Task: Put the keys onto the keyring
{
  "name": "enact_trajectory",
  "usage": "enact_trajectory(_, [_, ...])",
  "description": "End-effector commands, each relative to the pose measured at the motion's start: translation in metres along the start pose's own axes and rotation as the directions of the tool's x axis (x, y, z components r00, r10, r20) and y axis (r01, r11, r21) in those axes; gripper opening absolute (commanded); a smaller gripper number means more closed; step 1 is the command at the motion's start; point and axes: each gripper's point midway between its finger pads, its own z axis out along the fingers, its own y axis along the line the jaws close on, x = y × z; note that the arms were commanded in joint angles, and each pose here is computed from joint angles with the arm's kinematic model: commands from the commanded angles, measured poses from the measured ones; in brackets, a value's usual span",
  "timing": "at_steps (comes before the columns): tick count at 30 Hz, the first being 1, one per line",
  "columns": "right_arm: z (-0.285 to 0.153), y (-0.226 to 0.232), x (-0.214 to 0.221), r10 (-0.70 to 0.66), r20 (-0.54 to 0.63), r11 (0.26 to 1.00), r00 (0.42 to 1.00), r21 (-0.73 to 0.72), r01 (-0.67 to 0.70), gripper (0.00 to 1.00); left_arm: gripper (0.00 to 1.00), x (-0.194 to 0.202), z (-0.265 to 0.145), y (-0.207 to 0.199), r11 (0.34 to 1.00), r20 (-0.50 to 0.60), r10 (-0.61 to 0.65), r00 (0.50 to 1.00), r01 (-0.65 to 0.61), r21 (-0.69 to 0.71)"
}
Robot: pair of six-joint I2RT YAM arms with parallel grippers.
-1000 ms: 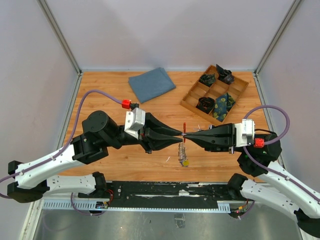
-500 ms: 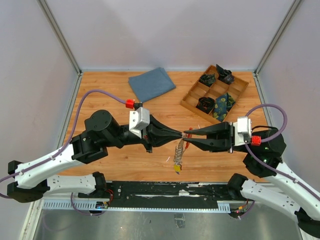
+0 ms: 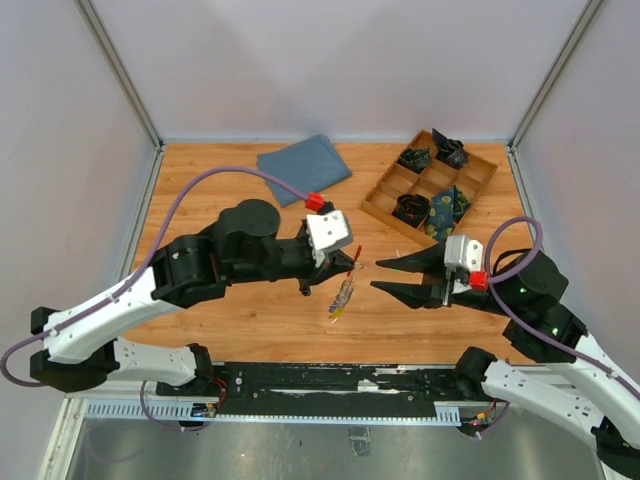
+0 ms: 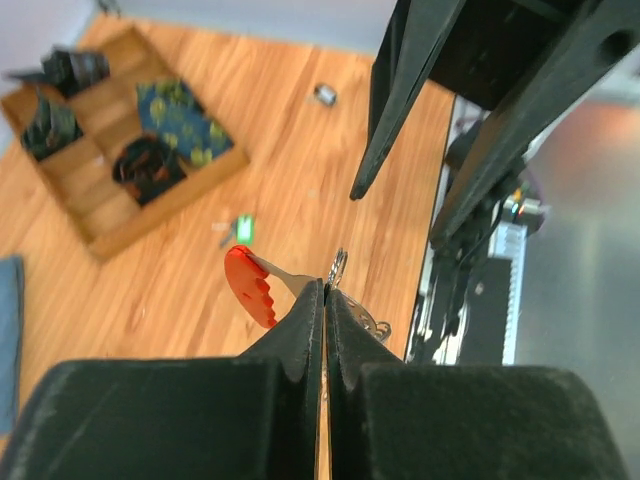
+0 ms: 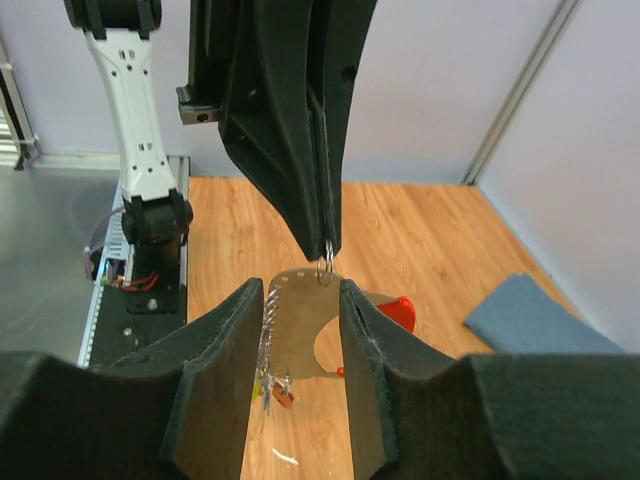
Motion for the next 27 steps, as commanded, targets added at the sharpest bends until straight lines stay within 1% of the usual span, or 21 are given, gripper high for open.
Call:
enact_trajectory(1, [0.001, -0.005, 0.013, 0.003, -0.07, 1.0, 0.998, 0.023, -0.002, 0.37, 0.01, 0.041, 0.001, 0.012, 0.998, -0.223, 0.035, 0.974, -0.048, -0.051])
enact_trajectory(4, [0.008, -0.006, 0.024, 0.021, -0.099, 1.0, 0.995, 0.016, -0.019, 0.37, 0.0, 0.049, 0.004, 0.015, 0.997, -0.274, 0.043, 0.961, -0.061, -0.057])
enact_trajectory(10, [0.018, -0.003, 0.041, 0.051, -0.131, 0.999, 0.99, -0.012, -0.053, 0.36, 0.0, 0.042, 0.0, 0.015, 0.996, -0.26, 0.059, 0.964, -0.074, -0.049])
enact_trajectory(20, [0.032, -0.005, 0.049, 0.065, -0.135, 0.997, 0.989, -0.032, -0.07, 0.33, 0.01, 0.04, 0.001, 0.01, 0.997, -0.251, 0.066, 0.966, -0.074, -0.023])
enact_trajectory(27, [0.035, -0.004, 0.058, 0.066, -0.164, 0.996, 0.984, -0.048, -0.075, 0.28, 0.0, 0.039, 0.001, 0.01, 0.997, -0.248, 0.069, 0.966, -0.077, -0.019])
